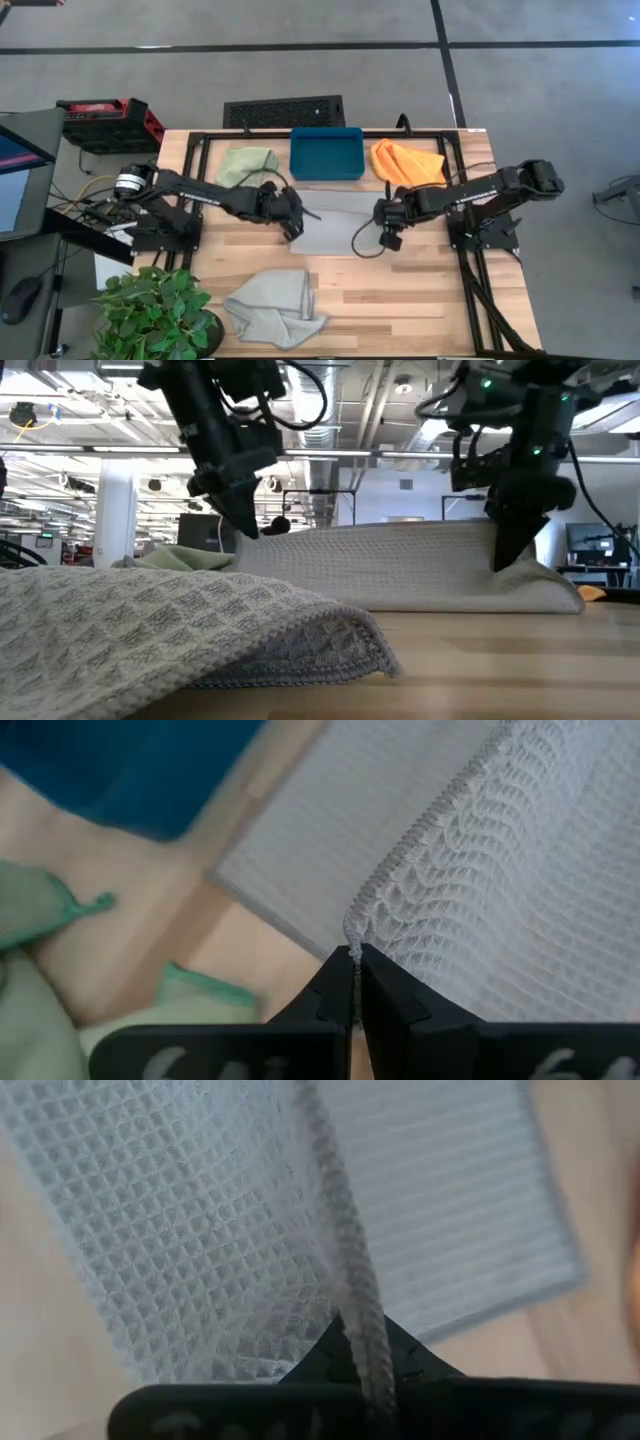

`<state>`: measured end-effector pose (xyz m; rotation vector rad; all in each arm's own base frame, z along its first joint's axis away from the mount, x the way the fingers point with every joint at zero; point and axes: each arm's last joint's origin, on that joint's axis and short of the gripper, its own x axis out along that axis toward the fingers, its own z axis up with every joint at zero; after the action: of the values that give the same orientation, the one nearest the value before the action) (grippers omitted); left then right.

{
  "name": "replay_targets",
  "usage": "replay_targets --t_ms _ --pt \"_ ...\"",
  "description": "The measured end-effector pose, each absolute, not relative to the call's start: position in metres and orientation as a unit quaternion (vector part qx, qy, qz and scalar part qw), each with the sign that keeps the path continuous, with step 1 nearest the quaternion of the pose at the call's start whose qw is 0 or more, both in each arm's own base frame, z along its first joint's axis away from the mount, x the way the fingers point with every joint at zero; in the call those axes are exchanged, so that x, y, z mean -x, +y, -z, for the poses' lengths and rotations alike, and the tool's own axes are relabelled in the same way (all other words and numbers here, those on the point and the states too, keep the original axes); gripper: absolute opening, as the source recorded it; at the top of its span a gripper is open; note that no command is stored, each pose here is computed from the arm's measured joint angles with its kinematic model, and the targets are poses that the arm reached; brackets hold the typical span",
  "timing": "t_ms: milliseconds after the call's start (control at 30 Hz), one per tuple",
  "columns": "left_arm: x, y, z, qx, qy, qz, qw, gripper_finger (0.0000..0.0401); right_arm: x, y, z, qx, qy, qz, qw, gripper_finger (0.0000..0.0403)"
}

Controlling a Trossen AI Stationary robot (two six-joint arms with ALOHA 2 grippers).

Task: Fold microfiber towels
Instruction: Fold the right gray towel

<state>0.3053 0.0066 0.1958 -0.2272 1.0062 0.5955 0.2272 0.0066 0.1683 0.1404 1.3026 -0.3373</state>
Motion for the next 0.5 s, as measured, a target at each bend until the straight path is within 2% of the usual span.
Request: replay_targets --t_ms 500 --pt "-0.307 0.044 -0.197 0.124 0.463 -0.293 0.828 0.0 -0.225 -0.032 -0.168 -0.069 0.609 0.185 0.769 0.0016"
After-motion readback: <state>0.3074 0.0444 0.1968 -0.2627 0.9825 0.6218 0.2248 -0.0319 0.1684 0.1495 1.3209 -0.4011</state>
